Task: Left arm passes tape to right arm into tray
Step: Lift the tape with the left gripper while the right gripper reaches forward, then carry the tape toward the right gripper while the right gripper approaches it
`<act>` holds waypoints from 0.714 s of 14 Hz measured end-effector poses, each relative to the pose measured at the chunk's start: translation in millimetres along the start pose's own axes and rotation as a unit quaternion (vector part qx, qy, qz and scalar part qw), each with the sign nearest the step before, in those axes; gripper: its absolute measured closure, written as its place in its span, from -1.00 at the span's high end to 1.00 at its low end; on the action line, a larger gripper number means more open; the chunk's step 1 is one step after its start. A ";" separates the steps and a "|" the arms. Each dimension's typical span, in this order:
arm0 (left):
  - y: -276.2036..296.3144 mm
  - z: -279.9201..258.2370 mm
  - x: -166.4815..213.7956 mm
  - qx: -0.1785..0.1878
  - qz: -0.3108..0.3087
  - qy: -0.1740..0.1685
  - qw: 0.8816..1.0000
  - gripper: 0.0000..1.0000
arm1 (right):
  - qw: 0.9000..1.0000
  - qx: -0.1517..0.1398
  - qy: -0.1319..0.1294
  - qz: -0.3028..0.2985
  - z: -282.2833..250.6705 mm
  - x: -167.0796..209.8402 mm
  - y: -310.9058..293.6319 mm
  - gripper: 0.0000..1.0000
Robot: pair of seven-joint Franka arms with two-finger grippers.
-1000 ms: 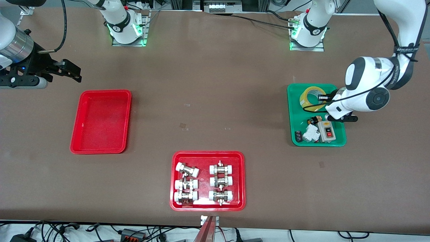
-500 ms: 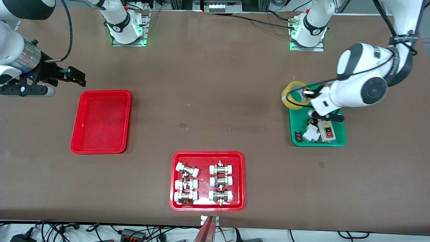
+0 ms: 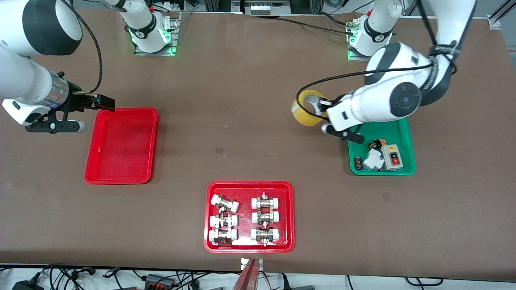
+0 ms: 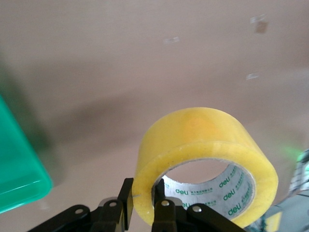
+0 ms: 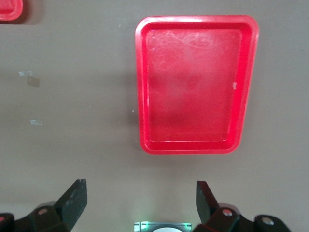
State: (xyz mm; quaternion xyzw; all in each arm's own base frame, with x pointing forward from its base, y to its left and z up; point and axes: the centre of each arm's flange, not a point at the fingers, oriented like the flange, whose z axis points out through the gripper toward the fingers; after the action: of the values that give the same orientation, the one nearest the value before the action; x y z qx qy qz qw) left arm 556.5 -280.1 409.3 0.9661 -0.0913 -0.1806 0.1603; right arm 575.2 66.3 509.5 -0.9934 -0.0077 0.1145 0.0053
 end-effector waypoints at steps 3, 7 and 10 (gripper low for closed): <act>16.1 27.1 29.0 -0.050 -0.024 -0.024 0.998 -0.59 | 0.997 0.082 -0.012 -0.003 2.0 0.2 -18.1 1.00; 40.5 57.1 59.8 -0.132 -0.039 -0.031 0.990 -0.59 | 0.975 0.216 -0.042 0.000 13.2 9.1 -45.6 1.00; 85.6 65.5 64.6 -0.143 -0.074 0.017 0.987 -0.59 | 0.961 0.269 -0.068 0.002 33.6 22.1 -58.1 1.00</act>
State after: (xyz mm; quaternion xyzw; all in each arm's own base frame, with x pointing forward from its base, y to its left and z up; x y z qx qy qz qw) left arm 580.8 -393.1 360.1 0.9402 0.0097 -0.1866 0.2847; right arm 588.2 125.0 472.5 -0.9451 0.0246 0.1797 0.2718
